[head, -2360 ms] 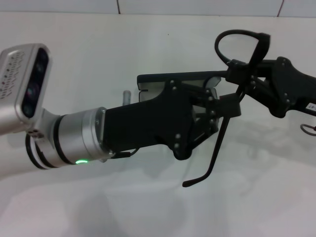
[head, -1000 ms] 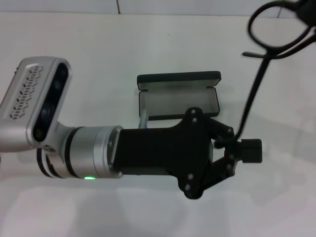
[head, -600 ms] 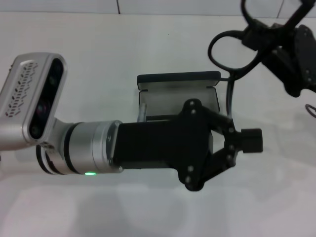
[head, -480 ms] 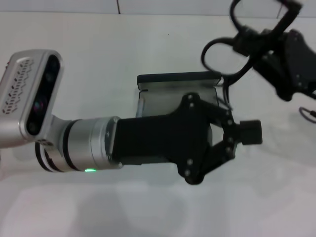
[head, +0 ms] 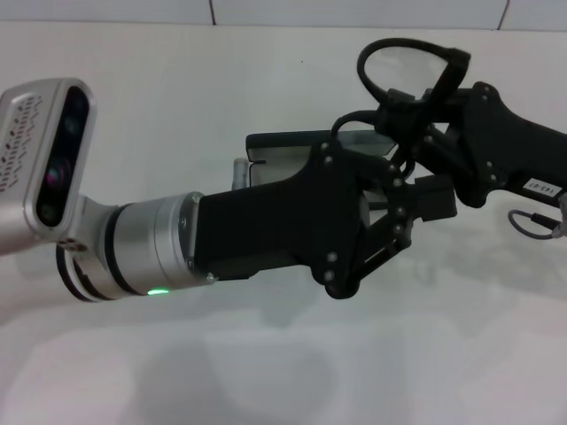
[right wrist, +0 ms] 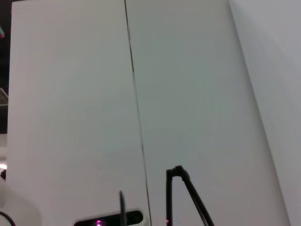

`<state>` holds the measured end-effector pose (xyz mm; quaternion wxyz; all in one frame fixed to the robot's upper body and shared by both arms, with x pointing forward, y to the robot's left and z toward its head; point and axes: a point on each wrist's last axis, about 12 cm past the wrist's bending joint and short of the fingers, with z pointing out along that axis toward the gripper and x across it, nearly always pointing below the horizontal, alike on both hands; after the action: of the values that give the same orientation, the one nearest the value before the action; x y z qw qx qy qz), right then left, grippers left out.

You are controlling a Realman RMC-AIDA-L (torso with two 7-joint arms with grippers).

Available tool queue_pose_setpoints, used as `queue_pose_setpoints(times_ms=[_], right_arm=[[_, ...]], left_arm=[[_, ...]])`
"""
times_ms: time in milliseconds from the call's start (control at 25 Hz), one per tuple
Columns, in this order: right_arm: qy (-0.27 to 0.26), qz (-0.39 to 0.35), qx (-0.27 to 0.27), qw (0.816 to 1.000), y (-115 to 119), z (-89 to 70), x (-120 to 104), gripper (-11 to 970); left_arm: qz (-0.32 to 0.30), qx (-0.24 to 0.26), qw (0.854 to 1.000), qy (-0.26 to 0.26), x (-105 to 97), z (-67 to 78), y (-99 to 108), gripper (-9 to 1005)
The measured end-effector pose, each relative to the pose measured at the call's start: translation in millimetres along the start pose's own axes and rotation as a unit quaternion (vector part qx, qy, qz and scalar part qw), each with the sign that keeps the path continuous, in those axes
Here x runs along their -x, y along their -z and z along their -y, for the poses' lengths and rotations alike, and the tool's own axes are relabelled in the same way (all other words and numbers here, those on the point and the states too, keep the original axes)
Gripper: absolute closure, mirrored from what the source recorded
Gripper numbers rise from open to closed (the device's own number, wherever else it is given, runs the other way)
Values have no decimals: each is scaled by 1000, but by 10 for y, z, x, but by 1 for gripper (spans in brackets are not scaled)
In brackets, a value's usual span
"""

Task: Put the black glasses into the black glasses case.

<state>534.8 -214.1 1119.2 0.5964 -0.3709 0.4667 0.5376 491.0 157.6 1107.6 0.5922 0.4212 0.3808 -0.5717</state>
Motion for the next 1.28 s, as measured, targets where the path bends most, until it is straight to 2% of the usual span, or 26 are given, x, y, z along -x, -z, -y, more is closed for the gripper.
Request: queue_pose_setpoints(times_ms=[520,920,1280], right_arm=[[10,20,-27,999,42,28,29,855],[4,-4,-23,1000,-35,54,-35,855],[-2,-15,-17,1000,-67,50,-70,854]], left_arm=[[-12,-2,1000,3,-22,-16,-14,952],[-14,-14,1000,4,-30,6,-42,952],[-9,3,1000,3,-28,-20,-29,952]])
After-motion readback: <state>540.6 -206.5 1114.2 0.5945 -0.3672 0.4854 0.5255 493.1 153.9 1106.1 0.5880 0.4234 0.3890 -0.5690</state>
